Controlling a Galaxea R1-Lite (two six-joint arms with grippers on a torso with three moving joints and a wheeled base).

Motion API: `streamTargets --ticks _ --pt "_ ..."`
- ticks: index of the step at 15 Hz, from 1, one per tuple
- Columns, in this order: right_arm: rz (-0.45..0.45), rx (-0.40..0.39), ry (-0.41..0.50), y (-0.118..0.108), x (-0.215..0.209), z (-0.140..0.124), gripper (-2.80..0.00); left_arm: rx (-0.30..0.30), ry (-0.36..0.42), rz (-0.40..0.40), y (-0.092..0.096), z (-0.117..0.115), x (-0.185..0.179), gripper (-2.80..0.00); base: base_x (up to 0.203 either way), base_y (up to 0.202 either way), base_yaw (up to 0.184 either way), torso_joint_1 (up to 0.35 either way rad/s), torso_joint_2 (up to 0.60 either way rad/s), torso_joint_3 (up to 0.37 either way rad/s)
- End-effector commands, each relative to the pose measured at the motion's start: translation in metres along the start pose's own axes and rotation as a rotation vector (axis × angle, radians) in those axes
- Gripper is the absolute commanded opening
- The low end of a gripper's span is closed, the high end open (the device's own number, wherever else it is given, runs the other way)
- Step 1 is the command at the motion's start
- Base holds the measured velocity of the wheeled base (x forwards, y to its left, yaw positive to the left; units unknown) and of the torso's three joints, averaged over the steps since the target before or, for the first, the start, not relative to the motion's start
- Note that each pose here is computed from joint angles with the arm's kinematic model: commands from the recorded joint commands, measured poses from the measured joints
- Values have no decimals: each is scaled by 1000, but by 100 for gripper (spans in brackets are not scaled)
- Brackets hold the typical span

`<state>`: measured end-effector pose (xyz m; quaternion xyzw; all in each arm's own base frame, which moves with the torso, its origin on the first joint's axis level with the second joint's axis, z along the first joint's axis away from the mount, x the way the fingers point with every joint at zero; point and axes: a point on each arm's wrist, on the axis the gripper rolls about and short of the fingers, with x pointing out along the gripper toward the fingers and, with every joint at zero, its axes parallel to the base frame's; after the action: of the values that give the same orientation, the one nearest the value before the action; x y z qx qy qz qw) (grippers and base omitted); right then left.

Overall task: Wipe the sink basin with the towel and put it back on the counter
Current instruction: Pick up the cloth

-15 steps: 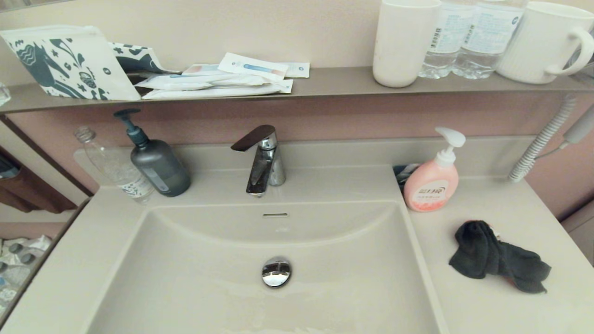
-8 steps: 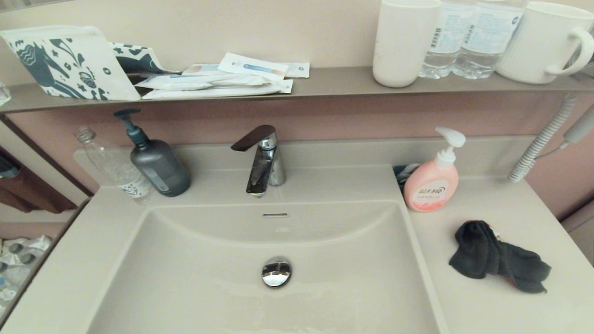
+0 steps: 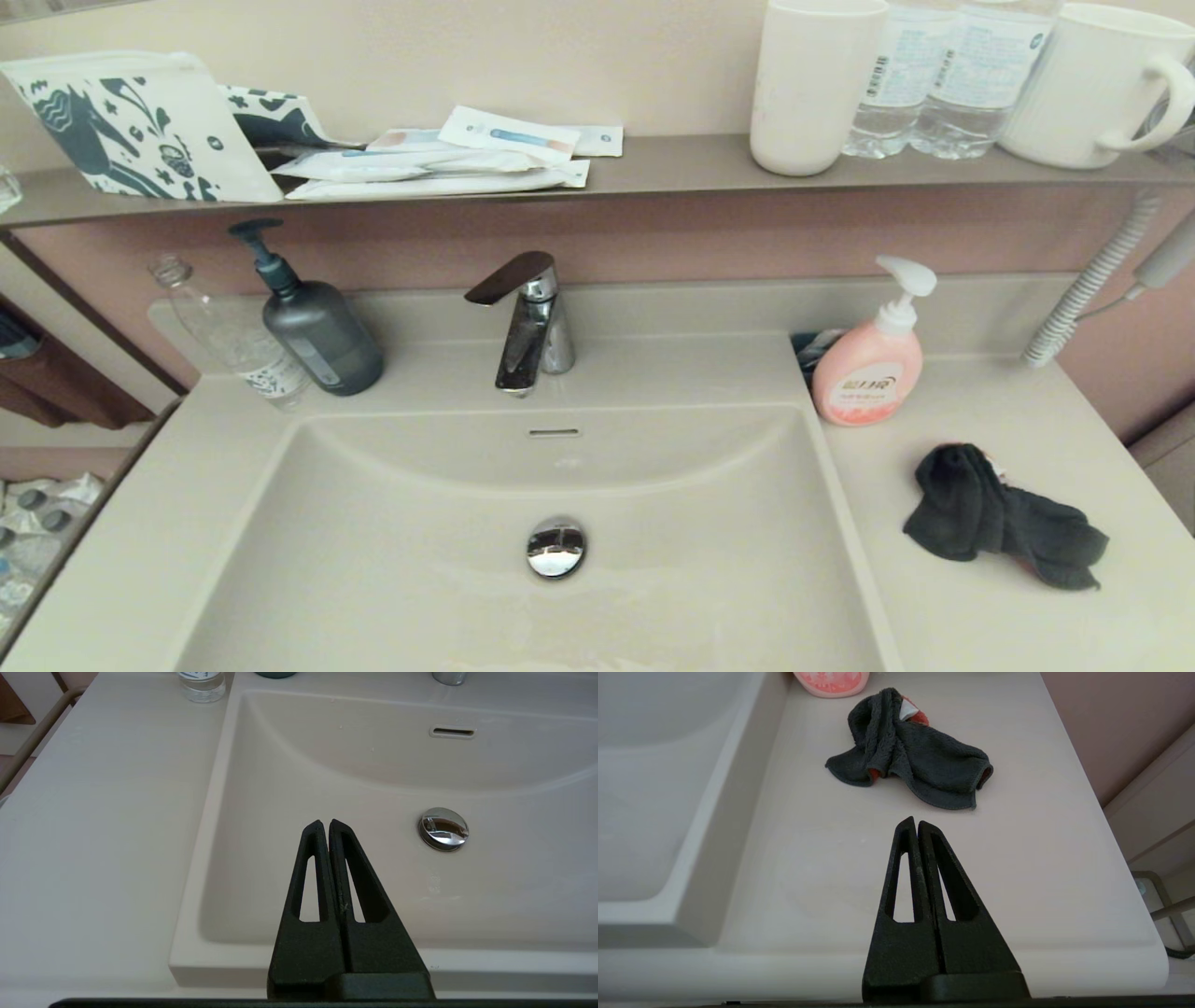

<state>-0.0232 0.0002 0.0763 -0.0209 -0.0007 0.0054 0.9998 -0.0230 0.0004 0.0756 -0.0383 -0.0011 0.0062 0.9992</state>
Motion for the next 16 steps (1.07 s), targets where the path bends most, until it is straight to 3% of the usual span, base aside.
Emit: streamTargets --ticks 1,3,5,10,13,16 --pt "-1 -3 3 0 0 0 -280 0 1 1 0 0 0 -280 0 0 0 0 0 0" --pt "-10 -3 -15 0 -2 6 -280 0 1 0 0 0 0 -280 0 0 0 0 0 0" --pt "-16 -5 -33 -2 -5 32 -280 0 1 1 0 0 0 -280 0 0 0 0 0 0" --pt "-14 -3 42 -6 26 133 -280 0 1 0 0 0 0 -280 0 0 0 0 0 0" --pt "-51 -10 191 -8 74 155 -280 0 1 0 0 0 0 -280 0 0 0 0 0 0" --pt "-75 -76 411 -10 125 151 -280 0 2 0 0 0 0 -280 0 0 0 0 0 0"
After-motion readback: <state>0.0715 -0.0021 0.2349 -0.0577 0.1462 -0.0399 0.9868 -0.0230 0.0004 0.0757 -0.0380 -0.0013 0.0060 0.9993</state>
